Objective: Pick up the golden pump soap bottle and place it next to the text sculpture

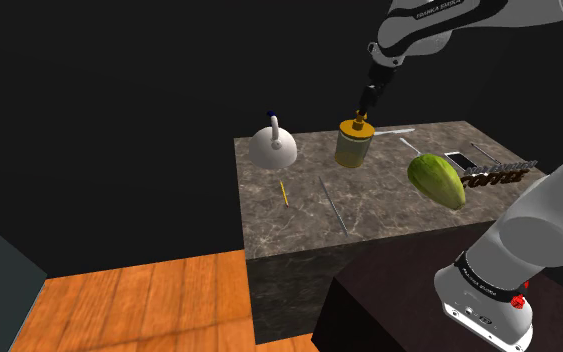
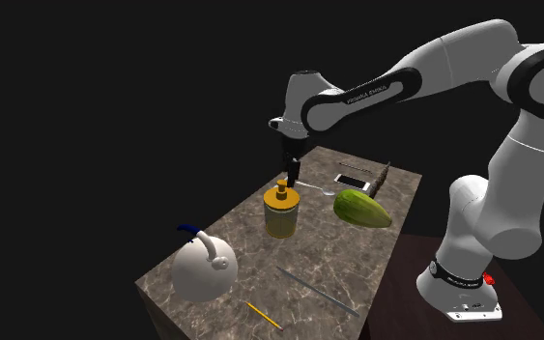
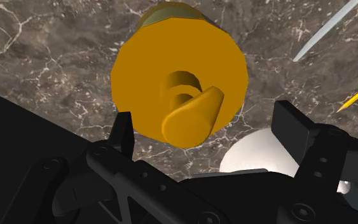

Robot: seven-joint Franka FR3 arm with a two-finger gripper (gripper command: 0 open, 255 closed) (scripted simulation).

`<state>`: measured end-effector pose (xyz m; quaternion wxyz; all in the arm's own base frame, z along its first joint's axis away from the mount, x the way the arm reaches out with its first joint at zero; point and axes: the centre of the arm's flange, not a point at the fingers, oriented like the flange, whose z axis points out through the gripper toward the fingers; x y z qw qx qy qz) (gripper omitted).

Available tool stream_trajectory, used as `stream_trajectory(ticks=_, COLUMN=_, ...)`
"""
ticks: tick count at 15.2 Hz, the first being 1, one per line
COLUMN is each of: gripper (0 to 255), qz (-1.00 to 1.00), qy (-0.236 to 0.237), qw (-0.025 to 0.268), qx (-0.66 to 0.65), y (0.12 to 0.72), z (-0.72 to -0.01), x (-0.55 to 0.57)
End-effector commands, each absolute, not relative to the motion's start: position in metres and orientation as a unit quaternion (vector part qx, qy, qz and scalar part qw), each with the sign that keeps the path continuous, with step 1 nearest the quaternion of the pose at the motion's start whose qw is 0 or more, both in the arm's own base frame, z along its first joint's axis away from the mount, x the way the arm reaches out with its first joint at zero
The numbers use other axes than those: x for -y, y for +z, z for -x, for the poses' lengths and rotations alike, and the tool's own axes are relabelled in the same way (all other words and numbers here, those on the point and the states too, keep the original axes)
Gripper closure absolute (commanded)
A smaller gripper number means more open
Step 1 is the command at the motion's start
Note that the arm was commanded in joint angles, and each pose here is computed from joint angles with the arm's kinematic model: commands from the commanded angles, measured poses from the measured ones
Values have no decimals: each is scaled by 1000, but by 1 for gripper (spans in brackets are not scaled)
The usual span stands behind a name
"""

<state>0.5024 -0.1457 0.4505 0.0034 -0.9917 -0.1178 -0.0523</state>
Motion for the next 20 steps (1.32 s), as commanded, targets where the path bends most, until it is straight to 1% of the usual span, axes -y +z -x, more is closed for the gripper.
stream_trajectory(ticks=1, gripper=0, qz=991, qy=-54, qw=4, qx=119, y=442, z=-507, x=149)
stream_trajectory(ticks=7, gripper=0, qz=991, qy=-54, qw=4, qx=119, y=407, z=-511, x=149)
stream_trajectory(ticks=15, gripper=0, qz=991, qy=-54, qw=4, qx=119, y=408, z=-511, x=149)
stream_trajectory(ticks=16, gripper=255, qz=991, qy=-54, qw=4, qx=119, y=408, z=-511, x=149)
stream_trajectory(ticks=20, gripper=255, qz=991, qy=-54, qw=4, qx=119, y=408, z=-511, x=148)
